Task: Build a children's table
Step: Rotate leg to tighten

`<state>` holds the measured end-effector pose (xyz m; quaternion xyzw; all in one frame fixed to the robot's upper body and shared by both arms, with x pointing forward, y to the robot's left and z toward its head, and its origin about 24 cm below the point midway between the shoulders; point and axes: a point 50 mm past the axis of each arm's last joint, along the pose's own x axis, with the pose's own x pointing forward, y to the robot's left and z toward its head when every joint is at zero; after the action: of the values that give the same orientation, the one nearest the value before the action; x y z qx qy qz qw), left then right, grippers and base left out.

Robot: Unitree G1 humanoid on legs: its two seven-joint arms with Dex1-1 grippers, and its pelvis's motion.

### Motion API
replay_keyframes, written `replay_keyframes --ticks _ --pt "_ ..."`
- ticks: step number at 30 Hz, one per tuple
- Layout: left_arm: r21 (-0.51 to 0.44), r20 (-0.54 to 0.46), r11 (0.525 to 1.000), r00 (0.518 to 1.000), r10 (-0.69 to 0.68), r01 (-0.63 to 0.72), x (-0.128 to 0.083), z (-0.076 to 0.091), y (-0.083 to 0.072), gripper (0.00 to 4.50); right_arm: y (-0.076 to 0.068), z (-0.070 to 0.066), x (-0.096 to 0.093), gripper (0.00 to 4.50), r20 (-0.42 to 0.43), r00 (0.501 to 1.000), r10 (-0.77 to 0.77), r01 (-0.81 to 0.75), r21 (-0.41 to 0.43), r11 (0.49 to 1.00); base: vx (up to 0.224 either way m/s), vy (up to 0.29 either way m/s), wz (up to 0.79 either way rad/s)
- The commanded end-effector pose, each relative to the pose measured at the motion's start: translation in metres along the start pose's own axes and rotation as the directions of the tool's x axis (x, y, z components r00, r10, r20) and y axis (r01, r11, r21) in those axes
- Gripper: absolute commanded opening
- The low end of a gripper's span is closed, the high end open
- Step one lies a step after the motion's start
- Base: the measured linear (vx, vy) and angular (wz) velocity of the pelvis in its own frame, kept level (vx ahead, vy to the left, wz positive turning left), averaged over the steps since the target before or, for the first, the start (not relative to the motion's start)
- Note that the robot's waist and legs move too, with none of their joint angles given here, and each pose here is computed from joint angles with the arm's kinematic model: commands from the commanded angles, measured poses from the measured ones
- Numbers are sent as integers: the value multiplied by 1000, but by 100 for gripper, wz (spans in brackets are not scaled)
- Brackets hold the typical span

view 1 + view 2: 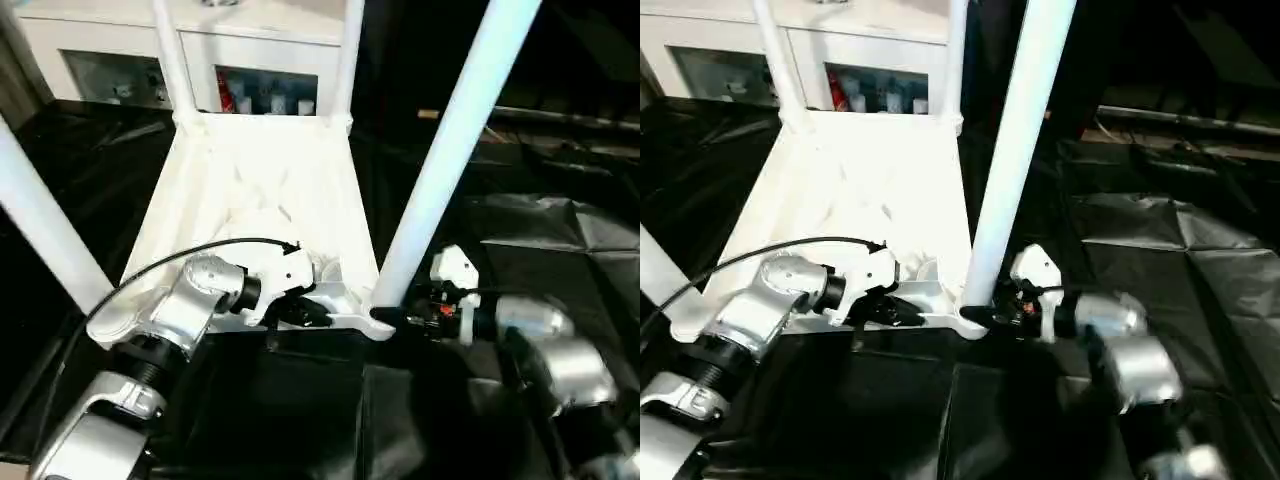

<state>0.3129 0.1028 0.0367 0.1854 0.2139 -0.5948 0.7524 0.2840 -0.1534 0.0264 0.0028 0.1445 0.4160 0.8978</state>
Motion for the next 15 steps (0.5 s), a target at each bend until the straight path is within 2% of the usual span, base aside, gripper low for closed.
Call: replay_keyframes --ticks 1,5,8,10,12,15 --pt "-106 -54 992 997 58 -64 23 -17 -11 0 0 -24 9 207 -77 980 -183 191 120 974 -79 -1 -3" --pt "-119 -35 990 997 70 -74 44 -8 -21 0 10 -34 23 207 -100 947 -304 318 194 928 -60 9 -4" --pt "-107 -26 993 999 39 -41 65 4 -35 0 18 -28 43 207 -97 916 -390 402 174 899 0 0 0" --pt "-90 -29 996 999 14 -16 68 6 -38 0 22 -24 49 207 -81 923 -375 384 156 910 0 0 0" --pt "-87 -33 996 999 3 -5 69 7 -39 0 26 -19 53 262 -56 939 -338 343 122 932 0 0 0" --pt "-82 -54 997 998 -15 11 63 3 -37 0 26 -14 51 281 -26 954 -300 301 136 944 0 0 0"
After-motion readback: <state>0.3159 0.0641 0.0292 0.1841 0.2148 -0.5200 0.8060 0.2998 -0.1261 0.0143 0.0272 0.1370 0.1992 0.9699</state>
